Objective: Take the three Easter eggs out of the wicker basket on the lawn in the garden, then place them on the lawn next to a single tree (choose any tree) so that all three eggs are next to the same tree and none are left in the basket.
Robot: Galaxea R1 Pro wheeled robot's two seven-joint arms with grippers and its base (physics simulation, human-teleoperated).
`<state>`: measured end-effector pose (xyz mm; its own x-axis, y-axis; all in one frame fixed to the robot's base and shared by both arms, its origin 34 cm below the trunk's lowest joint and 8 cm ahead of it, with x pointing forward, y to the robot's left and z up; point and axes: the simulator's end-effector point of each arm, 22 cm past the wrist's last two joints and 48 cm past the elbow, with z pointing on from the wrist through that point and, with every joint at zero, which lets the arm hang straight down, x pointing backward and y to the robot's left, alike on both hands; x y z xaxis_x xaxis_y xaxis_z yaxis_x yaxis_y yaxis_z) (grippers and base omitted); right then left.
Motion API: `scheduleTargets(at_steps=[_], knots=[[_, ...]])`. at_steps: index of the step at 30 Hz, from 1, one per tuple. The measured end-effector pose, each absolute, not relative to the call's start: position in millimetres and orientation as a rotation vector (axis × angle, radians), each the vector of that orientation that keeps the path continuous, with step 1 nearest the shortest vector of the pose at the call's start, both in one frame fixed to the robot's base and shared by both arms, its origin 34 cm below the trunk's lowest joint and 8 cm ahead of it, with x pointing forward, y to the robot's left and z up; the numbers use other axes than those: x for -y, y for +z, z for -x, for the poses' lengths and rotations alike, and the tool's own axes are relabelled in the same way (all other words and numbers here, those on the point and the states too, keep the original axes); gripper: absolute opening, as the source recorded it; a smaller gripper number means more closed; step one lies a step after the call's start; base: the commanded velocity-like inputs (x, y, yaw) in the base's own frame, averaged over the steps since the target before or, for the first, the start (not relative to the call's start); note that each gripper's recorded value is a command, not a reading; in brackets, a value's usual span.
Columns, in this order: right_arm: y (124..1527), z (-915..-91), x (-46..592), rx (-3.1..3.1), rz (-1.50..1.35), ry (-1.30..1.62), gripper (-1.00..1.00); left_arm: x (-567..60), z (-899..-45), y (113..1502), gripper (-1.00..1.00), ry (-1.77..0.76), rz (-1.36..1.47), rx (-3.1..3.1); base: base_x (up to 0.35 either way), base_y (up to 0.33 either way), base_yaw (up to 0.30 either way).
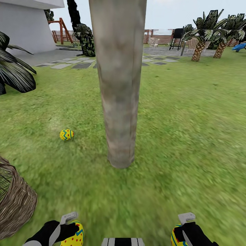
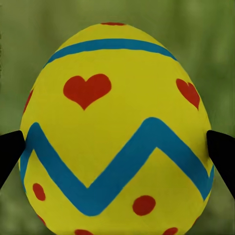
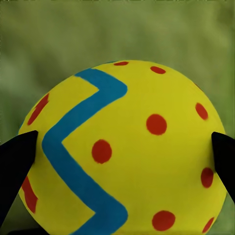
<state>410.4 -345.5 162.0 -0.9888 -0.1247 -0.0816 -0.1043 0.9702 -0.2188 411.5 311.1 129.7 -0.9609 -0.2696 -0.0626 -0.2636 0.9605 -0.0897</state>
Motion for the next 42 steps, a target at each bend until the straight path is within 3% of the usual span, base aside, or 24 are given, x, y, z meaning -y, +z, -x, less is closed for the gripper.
scheduleTargets(at_steps=[9,10,11,36,42], knots=[[159.1,-407.7,345.6,-3.032,0.177,-0.328,-1.0,-309.9,-408.8,126.8,-1.0,-0.125,0.414,-3.044,0.0,0.0,0.0],[159.1,-407.7,345.5,-3.032,0.177,-0.328,-1.0,-310.0,-408.8,126.8,1.0,-0.125,0.414,-3.044,0.0,0.0,0.0],[159.2,-407.8,346.1,-3.031,0.177,-0.329,1.0,-309.7,-409.1,126.8,1.0,-0.127,0.417,-3.042,0.0,0.0,0.0],[170.8,-418.8,345.8,-2.999,0.169,-0.328,1.0,-310.9,-422.7,138.8,1.0,-0.128,0.413,-3.003,-0.013,0.0,0.0],[179.3,-426.8,344.7,-2.974,0.165,-0.327,1.0,-312.3,-431.7,147.7,1.0,-0.128,0.408,-2.978,-0.269,0.116,0.0]])
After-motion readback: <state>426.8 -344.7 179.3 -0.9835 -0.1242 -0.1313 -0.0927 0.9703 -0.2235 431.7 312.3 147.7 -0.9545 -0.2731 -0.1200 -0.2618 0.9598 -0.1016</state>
